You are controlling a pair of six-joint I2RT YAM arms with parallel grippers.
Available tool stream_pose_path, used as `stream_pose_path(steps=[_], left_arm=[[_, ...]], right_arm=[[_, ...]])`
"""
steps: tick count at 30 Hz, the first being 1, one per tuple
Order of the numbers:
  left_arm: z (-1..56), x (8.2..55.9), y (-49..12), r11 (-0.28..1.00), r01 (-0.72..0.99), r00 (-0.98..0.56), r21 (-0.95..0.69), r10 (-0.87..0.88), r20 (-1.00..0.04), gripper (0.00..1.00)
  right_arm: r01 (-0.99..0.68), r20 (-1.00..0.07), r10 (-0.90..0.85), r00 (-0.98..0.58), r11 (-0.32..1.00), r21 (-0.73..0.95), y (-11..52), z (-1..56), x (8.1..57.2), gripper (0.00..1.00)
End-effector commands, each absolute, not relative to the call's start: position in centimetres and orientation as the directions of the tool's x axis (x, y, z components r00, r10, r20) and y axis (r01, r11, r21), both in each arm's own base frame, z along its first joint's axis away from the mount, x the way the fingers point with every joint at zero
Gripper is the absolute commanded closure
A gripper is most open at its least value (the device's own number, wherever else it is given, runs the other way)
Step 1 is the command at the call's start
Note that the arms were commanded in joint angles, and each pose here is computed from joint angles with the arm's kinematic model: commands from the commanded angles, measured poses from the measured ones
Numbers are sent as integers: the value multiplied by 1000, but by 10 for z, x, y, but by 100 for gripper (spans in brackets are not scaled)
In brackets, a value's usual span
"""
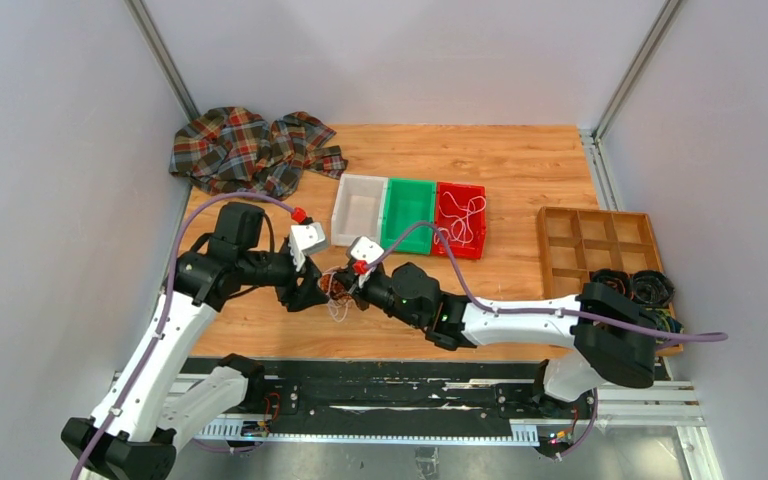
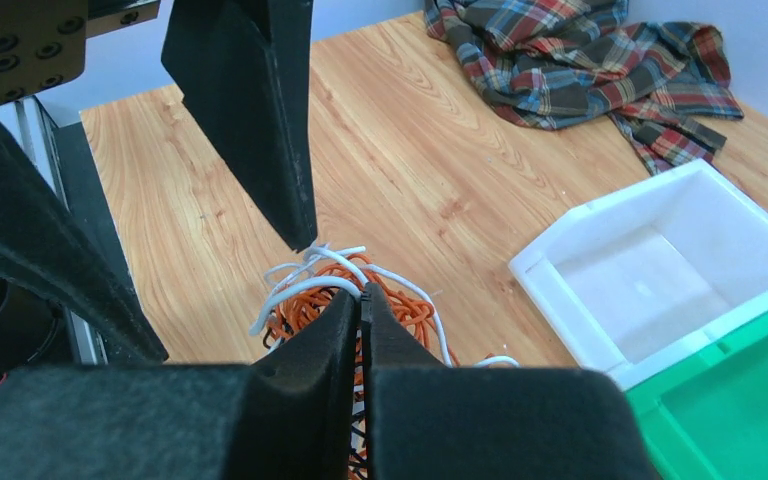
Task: Untangle the cables
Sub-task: Untie the cable.
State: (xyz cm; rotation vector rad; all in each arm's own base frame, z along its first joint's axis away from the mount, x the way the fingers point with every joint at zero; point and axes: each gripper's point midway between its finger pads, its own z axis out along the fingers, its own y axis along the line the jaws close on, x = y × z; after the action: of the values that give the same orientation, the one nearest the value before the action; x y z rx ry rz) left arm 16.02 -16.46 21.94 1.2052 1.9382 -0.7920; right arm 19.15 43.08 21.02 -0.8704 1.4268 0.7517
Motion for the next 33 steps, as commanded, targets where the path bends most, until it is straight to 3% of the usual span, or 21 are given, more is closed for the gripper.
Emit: stream_pose_path(steps=[1,7,12,18,29,33], left_arm=[[218,163,-167,374,923,-269,-88,467,-842,38],[231,166,-176,391,915,-258,-99,377,-890,39],[236,151,-183,332,933,-256,-139,341,-905,42],[226,160,-175,392,913,-267,-111,371,-889,49],[220,190,-161,503,864,-269,-25,418,-868,79],[232,181,-169,466,883,-263,-62,382,-886,82]], right_arm=[[-845,-997,-77,-18,533,-26,431,225,182,99],[-838,-992,-119,-47,545,-26,432,221,170,99],[-817,-991,-120,-62,576,-18,430,230,172,99],[-817,-994,-82,-72,577,11,430,247,170,99],[-829,-997,-41,-72,558,36,428,252,165,99],[-835,-995,-49,-83,548,43,432,246,164,99]])
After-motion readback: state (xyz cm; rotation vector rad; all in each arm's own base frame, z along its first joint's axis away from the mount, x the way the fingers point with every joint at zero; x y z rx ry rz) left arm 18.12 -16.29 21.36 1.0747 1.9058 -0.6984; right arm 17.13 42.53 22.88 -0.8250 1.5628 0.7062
